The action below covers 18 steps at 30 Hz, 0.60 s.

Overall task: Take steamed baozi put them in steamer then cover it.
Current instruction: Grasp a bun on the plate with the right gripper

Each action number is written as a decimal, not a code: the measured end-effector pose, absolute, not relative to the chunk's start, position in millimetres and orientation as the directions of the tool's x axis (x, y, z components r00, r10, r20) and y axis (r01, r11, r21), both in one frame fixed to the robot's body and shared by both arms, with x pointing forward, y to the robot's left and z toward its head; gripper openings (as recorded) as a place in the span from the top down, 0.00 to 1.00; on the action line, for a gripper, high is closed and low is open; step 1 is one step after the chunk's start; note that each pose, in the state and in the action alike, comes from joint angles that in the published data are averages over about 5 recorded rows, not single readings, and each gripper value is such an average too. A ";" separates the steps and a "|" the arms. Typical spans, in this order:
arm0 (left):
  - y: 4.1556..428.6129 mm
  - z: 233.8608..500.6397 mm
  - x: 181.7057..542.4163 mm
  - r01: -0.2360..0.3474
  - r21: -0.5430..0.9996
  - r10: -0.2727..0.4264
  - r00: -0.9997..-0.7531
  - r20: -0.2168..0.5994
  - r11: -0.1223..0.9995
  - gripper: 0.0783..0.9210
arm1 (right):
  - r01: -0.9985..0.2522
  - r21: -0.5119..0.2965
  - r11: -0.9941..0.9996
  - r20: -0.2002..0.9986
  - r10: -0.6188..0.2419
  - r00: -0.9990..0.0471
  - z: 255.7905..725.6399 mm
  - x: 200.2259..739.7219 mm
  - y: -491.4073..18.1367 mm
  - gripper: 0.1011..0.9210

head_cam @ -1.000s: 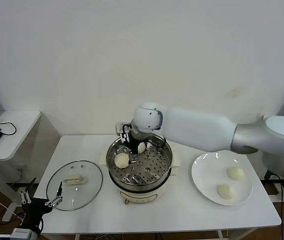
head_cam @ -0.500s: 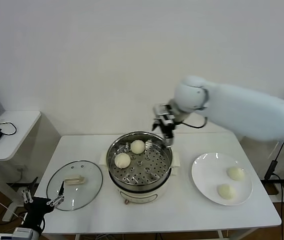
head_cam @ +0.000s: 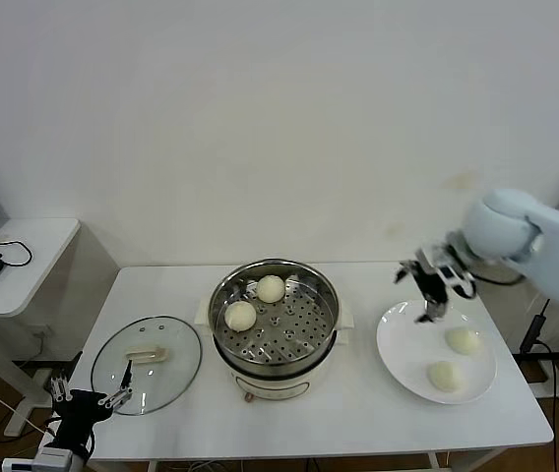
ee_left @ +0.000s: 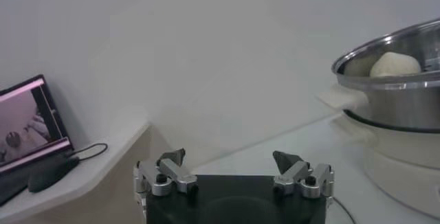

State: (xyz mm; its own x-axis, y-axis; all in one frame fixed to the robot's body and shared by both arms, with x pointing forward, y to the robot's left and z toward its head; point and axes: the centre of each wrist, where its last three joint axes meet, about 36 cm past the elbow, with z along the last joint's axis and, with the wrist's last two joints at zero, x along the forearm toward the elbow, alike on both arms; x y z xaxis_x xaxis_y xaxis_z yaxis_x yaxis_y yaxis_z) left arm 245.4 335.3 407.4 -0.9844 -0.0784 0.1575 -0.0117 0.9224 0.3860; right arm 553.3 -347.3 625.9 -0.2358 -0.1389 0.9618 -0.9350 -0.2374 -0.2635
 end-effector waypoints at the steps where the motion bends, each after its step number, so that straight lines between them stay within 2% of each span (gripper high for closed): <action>1: 335.1 406.3 245.0 -0.011 0.386 -0.079 -0.984 0.161 0.922 0.12 | -0.939 -0.256 -0.229 0.964 -0.133 -0.231 618.6 549.9 -354.4 0.12; 9: 333.1 398.1 242.9 0.000 0.389 -0.078 -0.980 0.184 0.921 0.12 | -0.964 -0.202 -0.171 0.978 -0.085 -0.190 570.1 528.3 -394.9 0.12; 18: 331.4 394.6 243.2 0.007 0.393 -0.075 -0.979 0.192 0.919 0.12 | -0.978 -0.160 -0.132 0.987 -0.057 -0.154 528.1 519.1 -412.0 0.12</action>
